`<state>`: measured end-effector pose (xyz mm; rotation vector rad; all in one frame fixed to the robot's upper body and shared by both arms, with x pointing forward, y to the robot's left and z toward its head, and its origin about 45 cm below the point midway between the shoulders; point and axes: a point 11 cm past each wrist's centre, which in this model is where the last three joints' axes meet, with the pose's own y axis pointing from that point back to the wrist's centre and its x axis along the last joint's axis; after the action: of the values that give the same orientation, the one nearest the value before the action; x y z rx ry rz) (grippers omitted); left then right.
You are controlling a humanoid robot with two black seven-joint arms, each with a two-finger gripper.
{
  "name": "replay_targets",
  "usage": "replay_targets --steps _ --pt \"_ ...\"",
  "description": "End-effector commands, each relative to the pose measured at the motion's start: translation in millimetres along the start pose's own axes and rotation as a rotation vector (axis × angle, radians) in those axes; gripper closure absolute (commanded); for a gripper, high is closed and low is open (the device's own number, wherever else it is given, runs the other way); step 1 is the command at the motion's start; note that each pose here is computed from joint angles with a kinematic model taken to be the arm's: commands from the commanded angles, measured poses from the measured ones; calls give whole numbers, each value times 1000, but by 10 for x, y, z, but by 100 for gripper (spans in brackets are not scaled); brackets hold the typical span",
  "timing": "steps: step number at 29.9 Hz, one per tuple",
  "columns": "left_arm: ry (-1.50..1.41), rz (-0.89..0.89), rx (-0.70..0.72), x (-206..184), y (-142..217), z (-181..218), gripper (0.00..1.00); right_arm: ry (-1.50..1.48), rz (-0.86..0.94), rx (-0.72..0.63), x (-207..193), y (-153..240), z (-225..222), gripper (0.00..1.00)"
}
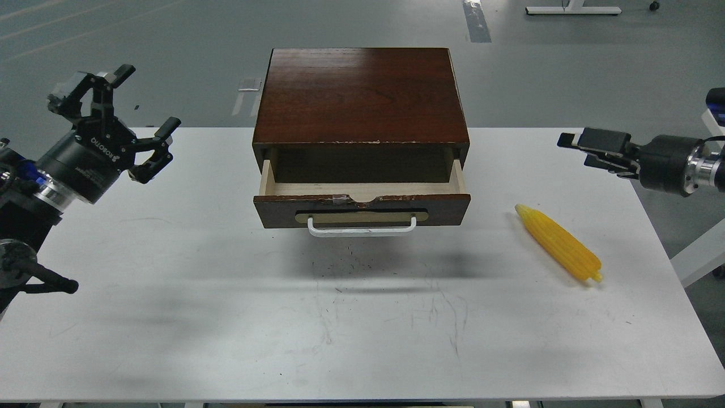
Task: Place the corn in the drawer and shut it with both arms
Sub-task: 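Move the right gripper toward the yellow corn cob on the table, then close the right gripper around the yellow corn cob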
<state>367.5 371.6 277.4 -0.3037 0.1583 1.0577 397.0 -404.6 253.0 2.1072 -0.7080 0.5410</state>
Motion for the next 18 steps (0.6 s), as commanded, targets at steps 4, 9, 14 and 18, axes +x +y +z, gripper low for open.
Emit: replay_targets --steps 4,9,14,18 --pt "-6 -29 -6 -85 -31 17 1 231 -162 -162 -363 15 348 0" --pt "-6 -33 -10 -97 -34 35 1 330 -212 -202 -426 17 423 0" --pt "-9 -38 -8 -107 -31 48 1 350 -232 -225 -455 -5 483 0" --pt "-8 -38 -9 -111 -28 45 1 372 -273 -238 -584 -70 544 0"
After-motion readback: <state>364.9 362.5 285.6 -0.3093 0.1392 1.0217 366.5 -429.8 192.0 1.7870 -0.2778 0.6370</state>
